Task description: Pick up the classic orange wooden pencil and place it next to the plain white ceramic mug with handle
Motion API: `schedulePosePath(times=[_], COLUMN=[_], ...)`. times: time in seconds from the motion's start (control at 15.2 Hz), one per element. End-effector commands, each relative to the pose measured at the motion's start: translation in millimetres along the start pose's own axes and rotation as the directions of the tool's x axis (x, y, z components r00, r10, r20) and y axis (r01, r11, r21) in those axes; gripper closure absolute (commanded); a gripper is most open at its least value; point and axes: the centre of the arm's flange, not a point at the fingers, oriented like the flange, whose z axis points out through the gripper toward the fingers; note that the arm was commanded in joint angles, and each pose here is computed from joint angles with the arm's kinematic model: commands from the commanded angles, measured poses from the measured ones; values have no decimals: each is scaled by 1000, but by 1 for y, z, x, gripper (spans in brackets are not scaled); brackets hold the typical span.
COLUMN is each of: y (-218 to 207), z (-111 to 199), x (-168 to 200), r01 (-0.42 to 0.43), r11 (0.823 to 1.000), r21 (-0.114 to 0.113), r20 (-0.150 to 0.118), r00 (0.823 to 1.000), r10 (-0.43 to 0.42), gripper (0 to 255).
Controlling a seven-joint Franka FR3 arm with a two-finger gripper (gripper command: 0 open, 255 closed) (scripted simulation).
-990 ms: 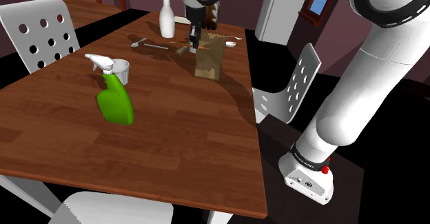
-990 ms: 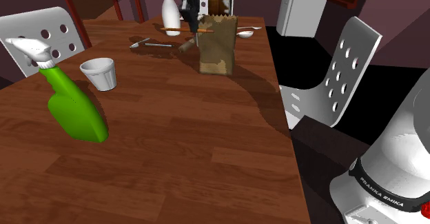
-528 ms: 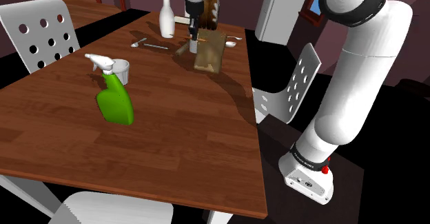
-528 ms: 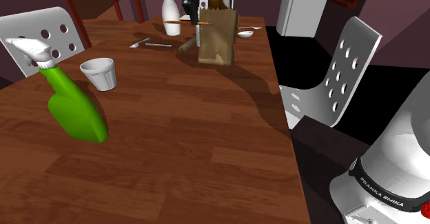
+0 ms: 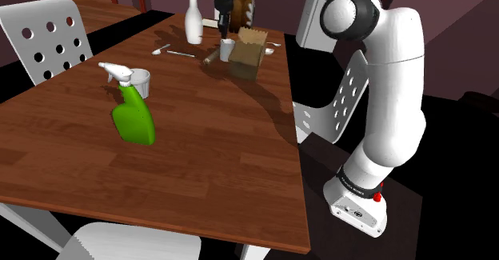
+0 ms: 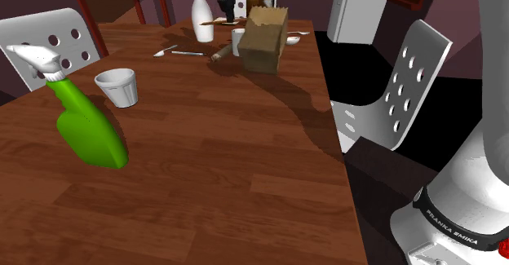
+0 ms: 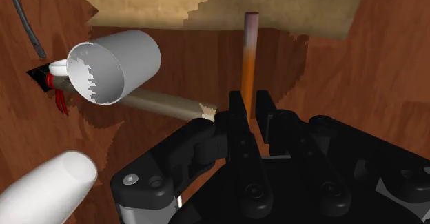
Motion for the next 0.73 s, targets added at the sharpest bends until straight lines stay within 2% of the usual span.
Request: schedulePosePath(times=[0.0, 0.13, 0.66], y=[25, 50, 40], z=[5, 11, 52], x=[7, 14, 14], r01=[1, 1, 1], r11=[1000, 1000, 1000], r21=[0, 0, 0], r20=[0, 0, 0], r00=[1000, 1000, 1000], r10=[-1, -1, -1], gripper=[255, 255, 255])
